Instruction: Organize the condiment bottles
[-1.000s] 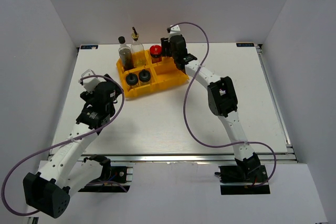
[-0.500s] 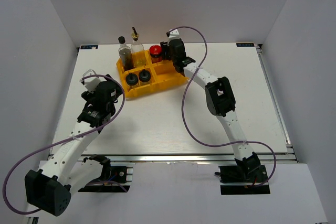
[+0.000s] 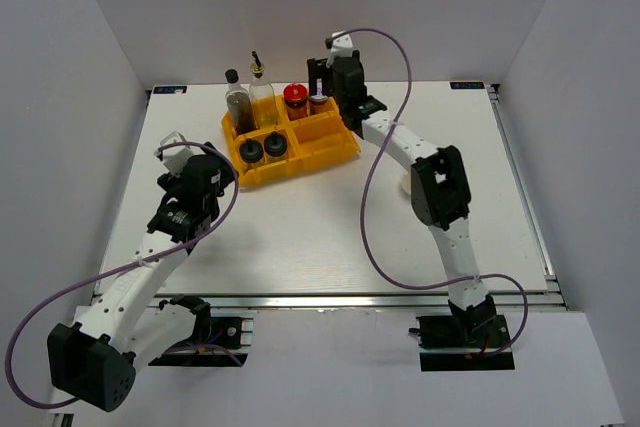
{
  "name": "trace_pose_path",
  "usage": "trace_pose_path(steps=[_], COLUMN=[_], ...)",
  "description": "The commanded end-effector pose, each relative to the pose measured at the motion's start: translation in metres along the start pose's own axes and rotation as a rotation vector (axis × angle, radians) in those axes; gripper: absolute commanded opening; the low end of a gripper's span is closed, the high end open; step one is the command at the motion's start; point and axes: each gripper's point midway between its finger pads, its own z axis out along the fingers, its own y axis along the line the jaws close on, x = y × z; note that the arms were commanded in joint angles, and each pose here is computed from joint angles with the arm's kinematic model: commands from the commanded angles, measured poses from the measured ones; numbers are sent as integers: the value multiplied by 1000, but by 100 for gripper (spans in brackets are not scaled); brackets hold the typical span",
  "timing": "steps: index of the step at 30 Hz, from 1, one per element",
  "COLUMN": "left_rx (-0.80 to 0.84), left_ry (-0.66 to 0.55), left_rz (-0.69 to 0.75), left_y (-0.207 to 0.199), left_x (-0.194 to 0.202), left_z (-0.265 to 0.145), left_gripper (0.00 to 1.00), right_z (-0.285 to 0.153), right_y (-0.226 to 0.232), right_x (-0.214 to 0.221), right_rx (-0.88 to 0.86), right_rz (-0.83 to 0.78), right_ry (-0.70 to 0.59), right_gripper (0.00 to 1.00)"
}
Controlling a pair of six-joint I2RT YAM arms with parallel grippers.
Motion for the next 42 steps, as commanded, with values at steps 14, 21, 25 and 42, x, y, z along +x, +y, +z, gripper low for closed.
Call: trace_pose_path(steps=[14, 21, 25, 42], left_rx=[124, 146, 150, 145], left_ry=[139, 165, 172, 168], left_rz=[-46, -59, -57, -56], left_y=[-21, -20, -19, -16], left_x=[15, 25, 27, 29], left_z=[-17, -20, -21, -21], left_gripper=[98, 98, 98, 98], right_z=[-268, -294, -289, -265], right_y=[-145, -173, -174, -187], right_x=[46, 92, 102, 134], right_rx=[416, 407, 367, 385], right_rz=[111, 142, 126, 128], right_ry=[329, 472, 497, 559], right_gripper=[89, 89, 89, 88])
